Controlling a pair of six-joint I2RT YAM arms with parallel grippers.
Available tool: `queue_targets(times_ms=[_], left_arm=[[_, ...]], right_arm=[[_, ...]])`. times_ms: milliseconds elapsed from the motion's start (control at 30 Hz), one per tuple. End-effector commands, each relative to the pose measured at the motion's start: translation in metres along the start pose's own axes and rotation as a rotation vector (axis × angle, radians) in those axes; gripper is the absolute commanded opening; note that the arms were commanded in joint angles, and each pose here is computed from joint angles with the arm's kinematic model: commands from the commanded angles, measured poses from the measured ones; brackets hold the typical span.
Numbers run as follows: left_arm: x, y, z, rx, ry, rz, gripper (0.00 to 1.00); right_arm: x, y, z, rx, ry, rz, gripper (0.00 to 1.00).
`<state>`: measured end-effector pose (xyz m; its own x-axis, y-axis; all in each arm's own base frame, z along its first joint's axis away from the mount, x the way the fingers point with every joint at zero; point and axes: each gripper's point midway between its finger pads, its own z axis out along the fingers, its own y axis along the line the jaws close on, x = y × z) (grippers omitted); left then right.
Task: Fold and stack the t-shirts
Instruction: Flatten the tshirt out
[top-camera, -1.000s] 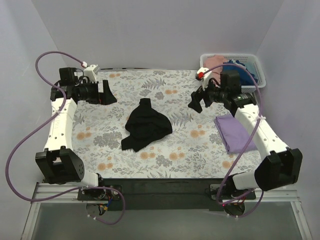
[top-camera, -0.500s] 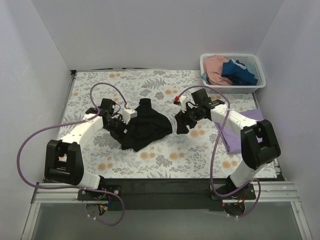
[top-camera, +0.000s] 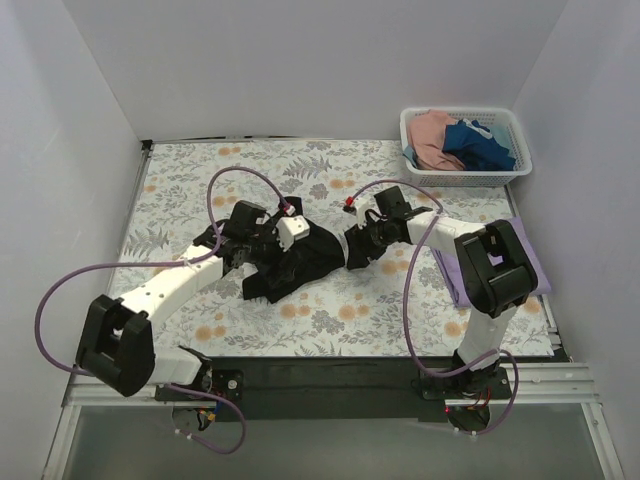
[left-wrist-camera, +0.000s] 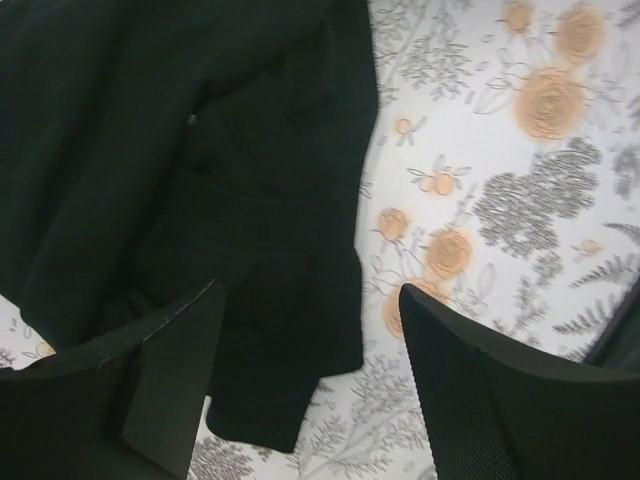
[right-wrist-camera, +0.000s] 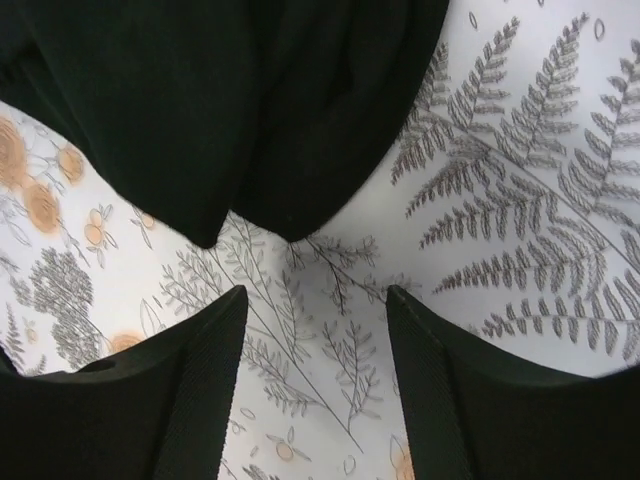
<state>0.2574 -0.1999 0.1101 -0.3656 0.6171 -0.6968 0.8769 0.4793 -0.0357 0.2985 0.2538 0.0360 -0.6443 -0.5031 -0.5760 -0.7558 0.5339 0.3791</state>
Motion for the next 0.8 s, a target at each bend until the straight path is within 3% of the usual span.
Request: queue_targets(times_ms=[0,233,333,400,467,500,533,600,767], left_arm=[[-0.015,0.025,0.014,-0.1,-0.03,0.035,0.71],[-0.018,0.022,0.041,-0.116,-0.01,0.033,0.73],[-0.01,0.031,0.048,-0.162,0.014,0.026,0.67],[-0.01,0.041,0.046,-0.215,0.023,0.012,0.62],[-0.02,0.046,0.04,-0.243,0.006,0.006,0.45],[-0.023,0.047,0.037,-0.252,0.0,0.009,0.38],[-0.032,0.052,0.028,-0.277,-0.018,0.013,0.18],[-0.036,0.056,0.019,-0.296,-0.028,0.01,0.04],[-0.052,0.095,-0.035,-0.376,-0.109,-0.076,0.0]], right_arm=[[-0.03,-0.005,0.01,-0.008,-0.085,0.008,0.64],[-0.034,-0.003,0.033,-0.044,-0.083,0.027,0.56],[-0.031,-0.004,0.044,-0.044,-0.068,0.024,0.55],[-0.03,-0.008,0.049,-0.043,-0.061,0.029,0.39],[-0.032,-0.009,0.048,-0.04,-0.064,0.024,0.21],[-0.034,-0.008,0.047,-0.038,-0.07,0.018,0.02],[-0.038,-0.008,0.044,-0.034,-0.077,0.013,0.01],[-0.047,-0.005,0.035,-0.027,-0.102,-0.006,0.01],[-0.074,0.007,-0.012,0.038,-0.177,-0.121,0.01]])
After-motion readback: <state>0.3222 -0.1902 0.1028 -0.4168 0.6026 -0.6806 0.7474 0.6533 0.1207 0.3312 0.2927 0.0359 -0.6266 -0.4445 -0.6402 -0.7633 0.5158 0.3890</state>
